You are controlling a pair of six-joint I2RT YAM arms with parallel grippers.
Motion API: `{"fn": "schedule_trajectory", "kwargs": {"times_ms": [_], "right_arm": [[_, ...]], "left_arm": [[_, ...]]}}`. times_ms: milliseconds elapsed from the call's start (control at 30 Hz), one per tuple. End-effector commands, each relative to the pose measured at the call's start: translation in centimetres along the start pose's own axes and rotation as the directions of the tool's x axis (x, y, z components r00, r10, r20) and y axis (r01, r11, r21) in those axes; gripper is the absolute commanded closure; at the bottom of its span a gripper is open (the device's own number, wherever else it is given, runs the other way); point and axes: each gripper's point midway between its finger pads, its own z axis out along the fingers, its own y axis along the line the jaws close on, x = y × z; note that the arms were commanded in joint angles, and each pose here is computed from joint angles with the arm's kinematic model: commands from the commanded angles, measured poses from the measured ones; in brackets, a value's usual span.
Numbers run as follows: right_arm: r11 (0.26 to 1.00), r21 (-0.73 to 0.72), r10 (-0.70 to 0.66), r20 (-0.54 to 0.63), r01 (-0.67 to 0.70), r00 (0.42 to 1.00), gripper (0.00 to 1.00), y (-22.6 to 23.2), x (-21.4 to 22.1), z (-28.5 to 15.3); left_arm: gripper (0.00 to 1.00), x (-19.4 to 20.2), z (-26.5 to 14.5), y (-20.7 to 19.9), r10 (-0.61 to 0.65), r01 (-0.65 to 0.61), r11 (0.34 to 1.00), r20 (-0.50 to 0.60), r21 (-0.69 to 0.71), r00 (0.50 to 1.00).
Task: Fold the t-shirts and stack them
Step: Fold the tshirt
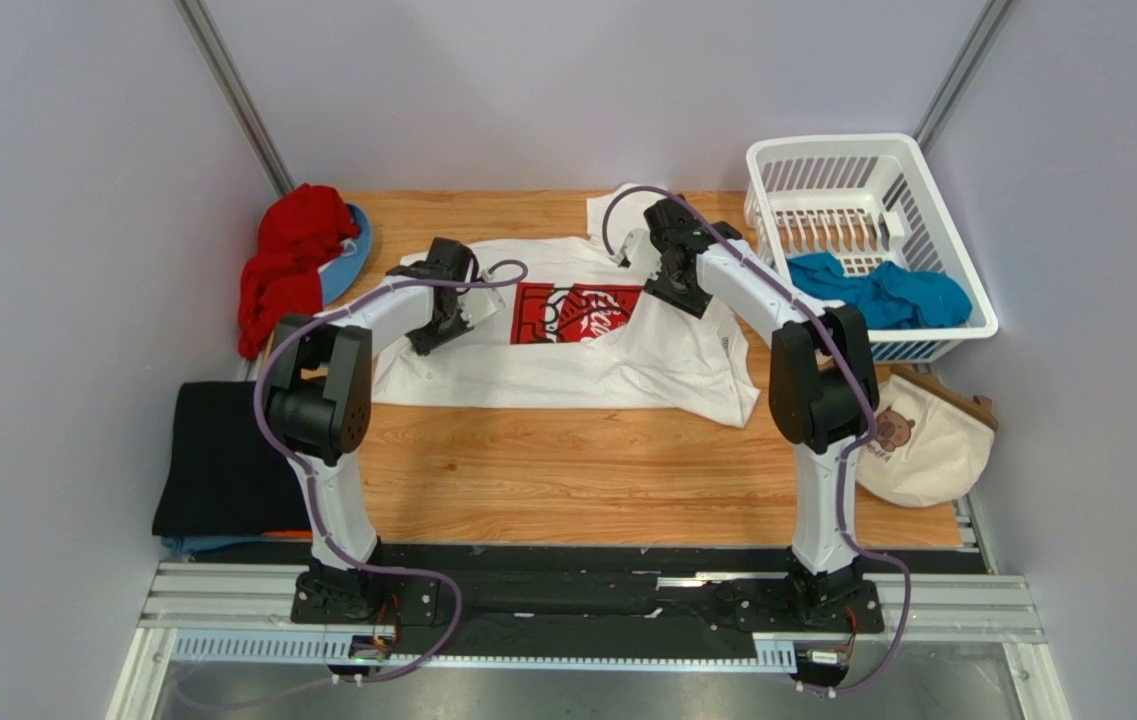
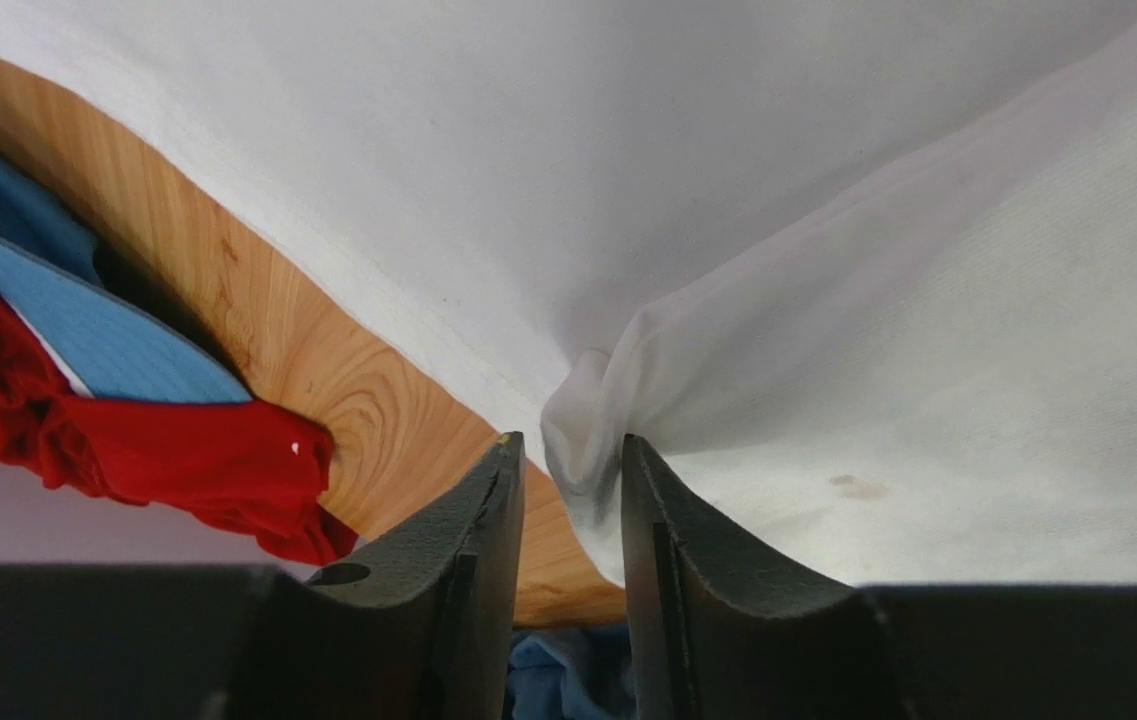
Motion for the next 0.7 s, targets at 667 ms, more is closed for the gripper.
{"fn": "schedule_trajectory", "kwargs": {"times_ms": [667], "right_arm": [[0.996, 0.022, 0.089, 0.045, -0.09, 0.995, 0.54, 0.9, 1.6, -1.9]], "left_arm": [[0.54, 1.4, -3.0, 4.4, -0.05, 0.05, 0.974, 0.005, -0.223, 0.999]]}}
